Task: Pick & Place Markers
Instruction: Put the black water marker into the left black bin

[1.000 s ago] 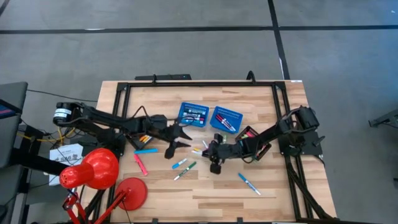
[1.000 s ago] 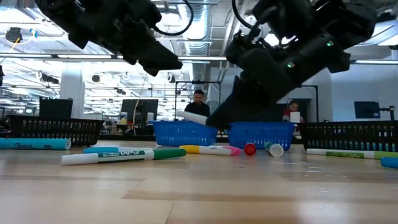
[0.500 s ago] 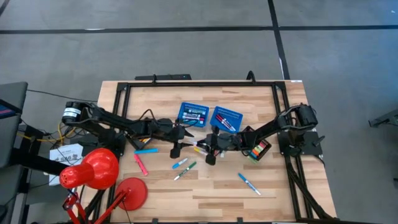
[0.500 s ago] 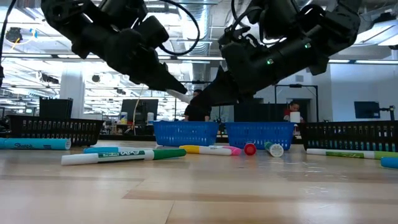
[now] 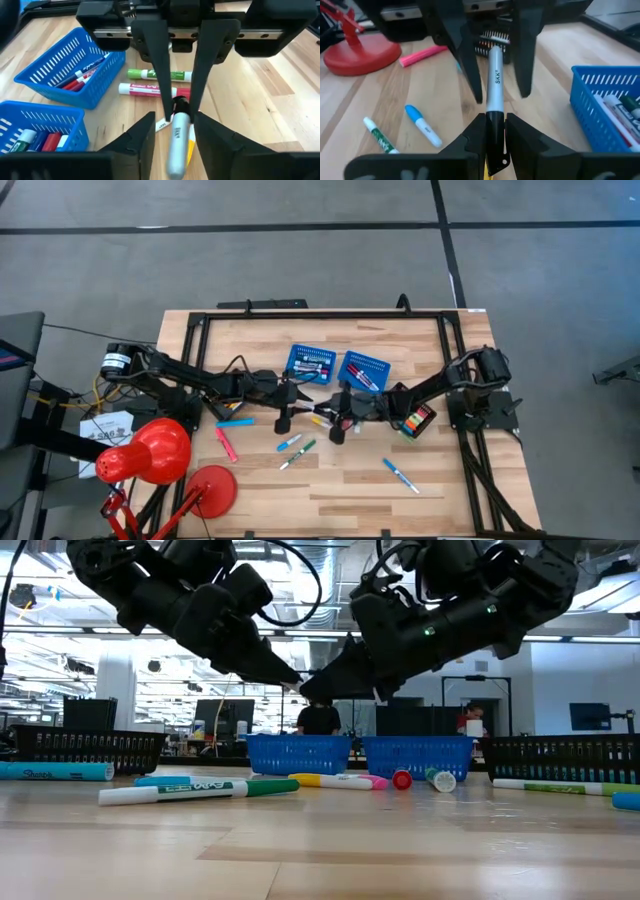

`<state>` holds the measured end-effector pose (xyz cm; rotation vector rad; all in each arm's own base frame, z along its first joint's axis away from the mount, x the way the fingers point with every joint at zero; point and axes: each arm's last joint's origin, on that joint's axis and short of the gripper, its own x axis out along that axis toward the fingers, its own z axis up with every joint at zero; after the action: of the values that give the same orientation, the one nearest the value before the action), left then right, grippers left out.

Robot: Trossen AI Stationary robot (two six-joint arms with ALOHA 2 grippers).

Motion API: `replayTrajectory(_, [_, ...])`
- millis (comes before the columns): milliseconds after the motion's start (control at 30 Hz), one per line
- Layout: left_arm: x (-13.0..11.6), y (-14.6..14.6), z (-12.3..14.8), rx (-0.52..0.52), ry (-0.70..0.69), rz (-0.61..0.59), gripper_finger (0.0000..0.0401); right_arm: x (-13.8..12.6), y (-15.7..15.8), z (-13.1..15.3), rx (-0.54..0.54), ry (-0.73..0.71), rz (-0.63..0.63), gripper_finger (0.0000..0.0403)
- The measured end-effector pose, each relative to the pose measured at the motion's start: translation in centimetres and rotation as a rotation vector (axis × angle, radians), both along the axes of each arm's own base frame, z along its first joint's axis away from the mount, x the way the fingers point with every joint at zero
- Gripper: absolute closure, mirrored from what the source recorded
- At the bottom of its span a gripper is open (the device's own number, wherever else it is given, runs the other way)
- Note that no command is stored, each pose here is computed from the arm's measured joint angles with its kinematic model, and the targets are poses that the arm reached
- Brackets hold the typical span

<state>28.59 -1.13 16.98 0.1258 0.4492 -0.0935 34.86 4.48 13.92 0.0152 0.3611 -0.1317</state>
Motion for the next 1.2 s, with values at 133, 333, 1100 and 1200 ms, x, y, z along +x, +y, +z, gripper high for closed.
replayTrajectory(133, [0.02, 0.02, 0.04, 0.001, -0.005, 0.004, 0.0294, 0.09, -0.52, 0.08, -0.002, -0.009, -0.021, 0.0349])
replayTrajectory(333, [0.08, 0.03, 0.17, 0.001, -0.02, 0.005, 0.0324, 0.13, -0.77, 0.1, 0.0, -0.01, -0.024, 0.0349])
replayTrajectory(1100, [0.1, 0.01, 0.25, 0.0, -0.027, 0.005, 0.0296, 0.24, -0.79, 0.47, -0.042, -0.046, -0.034, 0.0349])
replayTrajectory(1200, [0.1, 0.01, 0.24, 0.001, -0.026, 0.005, 0.031, 0.24, -0.79, 0.48, -0.049, -0.046, -0.031, 0.0349])
